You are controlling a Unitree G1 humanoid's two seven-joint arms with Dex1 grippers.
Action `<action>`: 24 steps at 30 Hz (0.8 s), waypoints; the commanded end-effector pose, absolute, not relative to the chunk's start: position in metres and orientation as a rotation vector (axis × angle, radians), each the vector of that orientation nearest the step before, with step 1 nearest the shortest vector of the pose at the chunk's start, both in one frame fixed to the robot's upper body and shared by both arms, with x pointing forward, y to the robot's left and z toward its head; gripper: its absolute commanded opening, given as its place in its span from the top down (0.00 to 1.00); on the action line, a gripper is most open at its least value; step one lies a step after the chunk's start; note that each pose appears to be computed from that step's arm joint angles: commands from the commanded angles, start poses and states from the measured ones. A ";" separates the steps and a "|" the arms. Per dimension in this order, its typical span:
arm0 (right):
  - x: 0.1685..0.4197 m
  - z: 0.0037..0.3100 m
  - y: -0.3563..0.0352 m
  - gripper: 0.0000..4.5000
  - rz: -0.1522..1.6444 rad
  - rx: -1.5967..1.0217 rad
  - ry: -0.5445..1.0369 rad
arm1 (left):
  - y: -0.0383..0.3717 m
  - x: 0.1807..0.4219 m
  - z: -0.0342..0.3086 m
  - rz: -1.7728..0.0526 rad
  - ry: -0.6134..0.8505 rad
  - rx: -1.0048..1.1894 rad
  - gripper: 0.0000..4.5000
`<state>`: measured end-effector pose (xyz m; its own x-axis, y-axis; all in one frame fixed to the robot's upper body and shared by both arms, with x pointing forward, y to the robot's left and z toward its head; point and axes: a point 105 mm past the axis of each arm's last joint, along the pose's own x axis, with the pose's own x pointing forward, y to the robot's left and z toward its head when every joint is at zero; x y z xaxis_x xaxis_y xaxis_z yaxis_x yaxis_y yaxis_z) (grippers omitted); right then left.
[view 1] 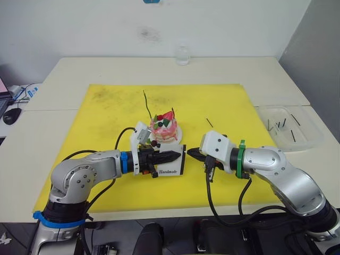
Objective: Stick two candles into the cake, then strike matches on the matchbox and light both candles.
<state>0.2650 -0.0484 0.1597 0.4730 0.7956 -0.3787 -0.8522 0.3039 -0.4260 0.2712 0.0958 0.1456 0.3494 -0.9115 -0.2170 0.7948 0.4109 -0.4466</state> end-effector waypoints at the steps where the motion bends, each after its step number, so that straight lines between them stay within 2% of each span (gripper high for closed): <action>1: 0.266 0.167 -0.047 0.99 1.085 -0.649 0.069 | 0.090 0.263 0.159 -1.199 0.424 -0.283 1.00; 5: 0.267 0.166 -0.044 0.99 1.082 -0.644 0.067 | 0.083 0.253 0.162 -1.267 0.428 -0.291 1.00; 7: 0.282 0.177 -0.042 0.99 0.999 -0.638 0.001 | 0.080 0.243 0.162 -1.327 0.451 -0.301 1.00; 9: 0.303 0.204 -0.049 0.99 0.845 -0.645 -0.119 | 0.081 0.237 0.159 -1.336 0.478 -0.288 1.00; 11: 0.311 0.230 -0.061 0.99 0.741 -0.638 -0.206 | 0.089 0.238 0.155 -1.298 0.489 -0.274 1.00; 16: 0.301 0.237 -0.069 0.99 0.731 -0.611 -0.218 | 0.104 0.245 0.152 -1.220 0.491 -0.255 1.00; 24: 0.290 0.243 -0.055 0.99 0.811 -0.566 -0.227 | 0.113 0.248 0.149 -1.172 0.490 -0.247 1.00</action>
